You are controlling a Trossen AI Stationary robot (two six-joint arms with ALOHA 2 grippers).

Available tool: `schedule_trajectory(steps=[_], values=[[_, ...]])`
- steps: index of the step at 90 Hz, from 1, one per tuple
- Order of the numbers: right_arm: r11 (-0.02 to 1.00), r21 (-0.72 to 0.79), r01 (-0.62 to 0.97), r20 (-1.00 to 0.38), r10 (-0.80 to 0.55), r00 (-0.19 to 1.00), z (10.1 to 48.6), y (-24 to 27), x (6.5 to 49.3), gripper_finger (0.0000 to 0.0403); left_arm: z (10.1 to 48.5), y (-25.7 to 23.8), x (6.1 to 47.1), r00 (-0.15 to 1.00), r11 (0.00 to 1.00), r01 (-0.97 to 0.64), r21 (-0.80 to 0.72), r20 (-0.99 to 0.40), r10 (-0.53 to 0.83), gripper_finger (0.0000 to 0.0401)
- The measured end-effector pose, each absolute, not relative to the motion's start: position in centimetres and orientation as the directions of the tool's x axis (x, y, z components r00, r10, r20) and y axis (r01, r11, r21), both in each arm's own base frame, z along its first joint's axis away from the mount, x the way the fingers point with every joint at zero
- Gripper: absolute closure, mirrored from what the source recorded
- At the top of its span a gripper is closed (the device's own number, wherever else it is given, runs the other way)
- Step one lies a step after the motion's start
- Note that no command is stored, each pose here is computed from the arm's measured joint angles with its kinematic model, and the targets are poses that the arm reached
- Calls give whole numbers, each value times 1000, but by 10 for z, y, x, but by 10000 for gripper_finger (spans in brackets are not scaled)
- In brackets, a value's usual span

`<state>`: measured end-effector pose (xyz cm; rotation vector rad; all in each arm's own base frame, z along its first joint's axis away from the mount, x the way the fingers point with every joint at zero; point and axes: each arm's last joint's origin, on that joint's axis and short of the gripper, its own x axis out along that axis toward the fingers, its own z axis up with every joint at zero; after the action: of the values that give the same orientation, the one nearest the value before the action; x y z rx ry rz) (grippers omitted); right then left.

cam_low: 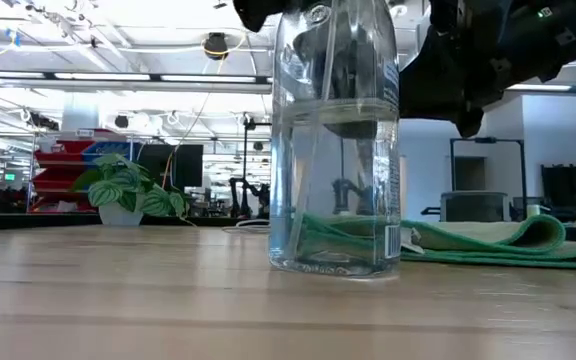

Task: Apply microfiber cloth
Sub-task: Spray the front of the black cellphone with the spray bottle

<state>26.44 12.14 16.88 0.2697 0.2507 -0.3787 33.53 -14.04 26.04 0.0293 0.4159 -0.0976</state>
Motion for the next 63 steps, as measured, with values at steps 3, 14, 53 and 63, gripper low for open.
schedule_trajectory(steps=[3,14,53,63], values=[[894,211,394,-289,-328,899,169,121,264,382,260,-141,335,910,996,92,2,-405,-84,205],[894,211,394,-289,-328,899,169,121,264,382,261,-142,335,911,996,84,-8,-403,-80,258],[895,207,396,-293,-329,898,168,121,264,382,261,-162,324,921,999,-4,-43,-390,-13,393],[895,206,395,-293,-329,898,168,121,264,382,261,-168,320,922,997,55,53,-385,-31,394]])
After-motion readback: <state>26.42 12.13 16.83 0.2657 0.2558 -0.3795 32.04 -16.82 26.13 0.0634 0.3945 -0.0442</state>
